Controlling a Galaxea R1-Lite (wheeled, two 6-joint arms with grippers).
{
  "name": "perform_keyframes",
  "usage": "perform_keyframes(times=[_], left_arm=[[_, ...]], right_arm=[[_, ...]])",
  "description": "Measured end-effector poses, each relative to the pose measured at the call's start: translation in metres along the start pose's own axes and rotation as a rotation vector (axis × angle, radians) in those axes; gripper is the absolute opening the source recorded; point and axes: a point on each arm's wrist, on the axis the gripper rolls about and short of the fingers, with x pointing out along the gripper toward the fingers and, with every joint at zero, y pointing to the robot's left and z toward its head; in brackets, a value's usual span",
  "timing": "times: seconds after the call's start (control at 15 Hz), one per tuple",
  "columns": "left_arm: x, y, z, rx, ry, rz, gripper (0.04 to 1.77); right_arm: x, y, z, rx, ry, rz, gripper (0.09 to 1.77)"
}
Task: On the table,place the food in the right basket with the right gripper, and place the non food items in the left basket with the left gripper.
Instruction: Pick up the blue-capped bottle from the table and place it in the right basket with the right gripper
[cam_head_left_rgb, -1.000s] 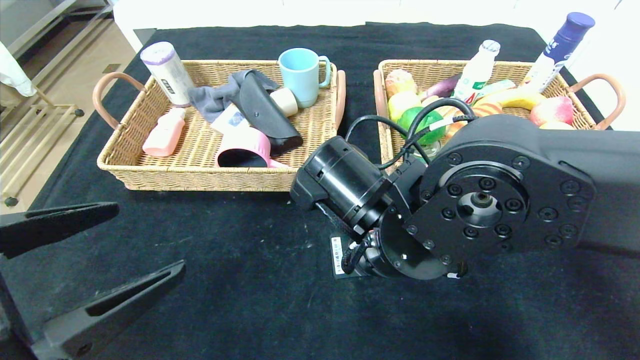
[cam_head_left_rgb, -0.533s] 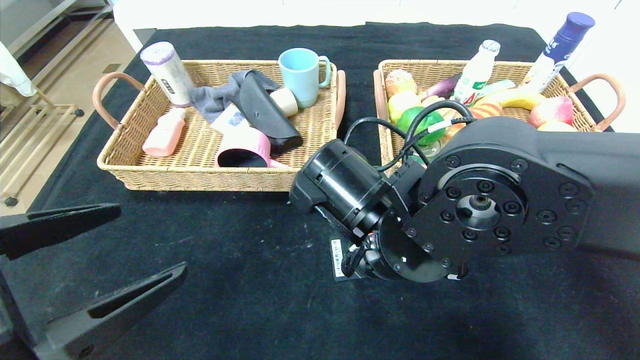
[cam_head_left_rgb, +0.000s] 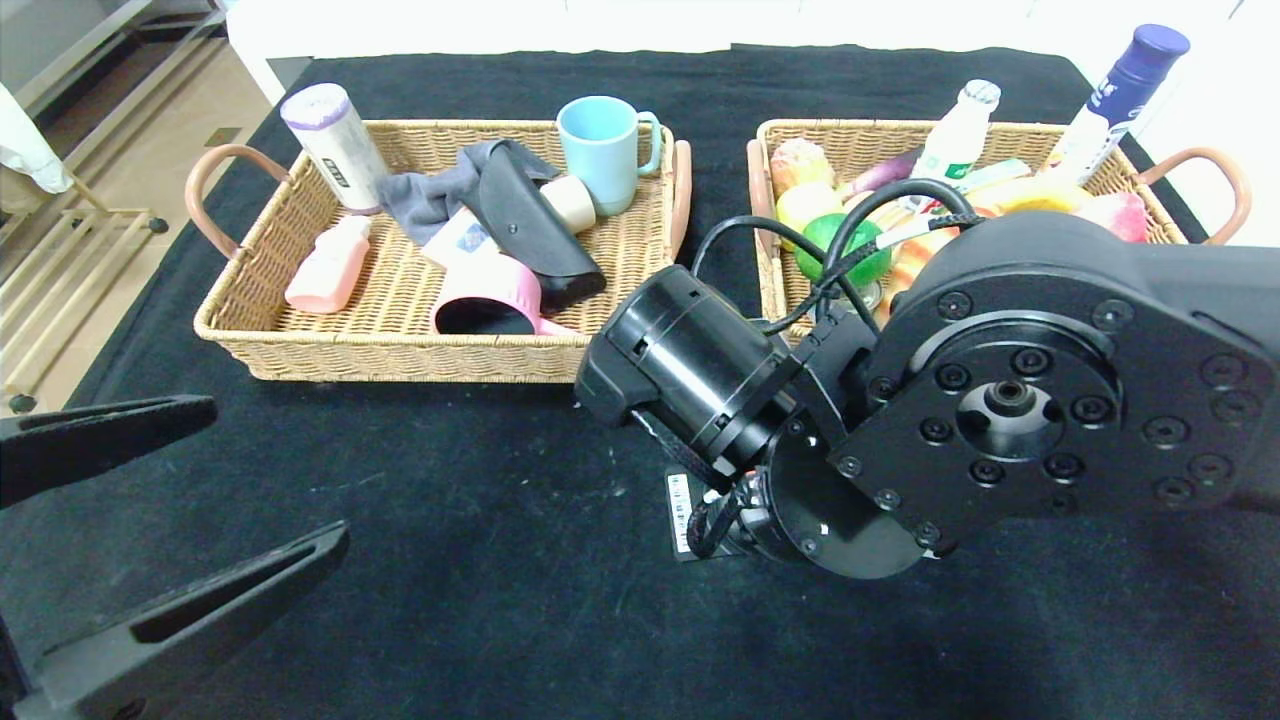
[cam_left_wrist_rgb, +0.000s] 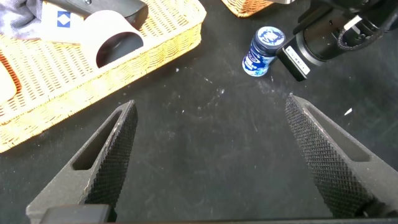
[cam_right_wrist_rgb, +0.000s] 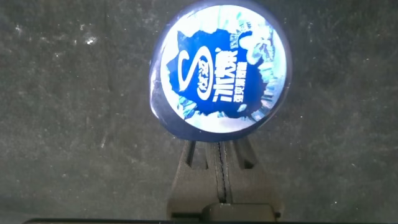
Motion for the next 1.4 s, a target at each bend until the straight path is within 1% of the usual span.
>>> perform_keyframes(times=[0.2,0.27,0.4,0.53,0.67,0.8,1.07,1.4], left_arm=[[-0.0004,0.0,0.0,0.002,-0.001,-0.002,1.72],[-0.0005,-0.0001,-0.0001,0.004,-0.001,-0.003,1.72],[-0.0006,0.0,-0.0001,0.006,-0.001,-0.003,1.72],[-0.0006,0.0,-0.0001,0.006,-0.001,-0.003,1.72],[-0.0007,0.0,0.0,0.006,-0.002,-0.004,1.72],[-0.0009,-0.0002,0.0,0.007,-0.003,-0.01,1.72],[-0.0029,0.0001,0.0011,0.007,-0.014,-0.019,1.72],[-0.0045,0.0005,0.0014,0.011,-0.02,-0.018,1.72]], right_arm=[[-0.0014,-0.0004,-0.002,-0.011,0.01,-0.005,0.12],[-0.002,-0.0001,-0.0023,-0.011,0.01,-0.004,0.14],[-0.0026,0.0,-0.0025,-0.012,0.009,-0.002,0.51],[-0.0031,0.0,-0.0025,-0.01,0.01,0.0,0.78],[-0.0037,0.0002,-0.0027,-0.012,0.01,0.001,0.99],[-0.0052,0.0012,-0.0037,-0.018,0.011,0.004,1.15],[-0.0078,0.0022,-0.004,-0.025,0.004,0.008,1.38],[-0.0077,0.0014,-0.0012,-0.04,-0.011,0.005,1.53]])
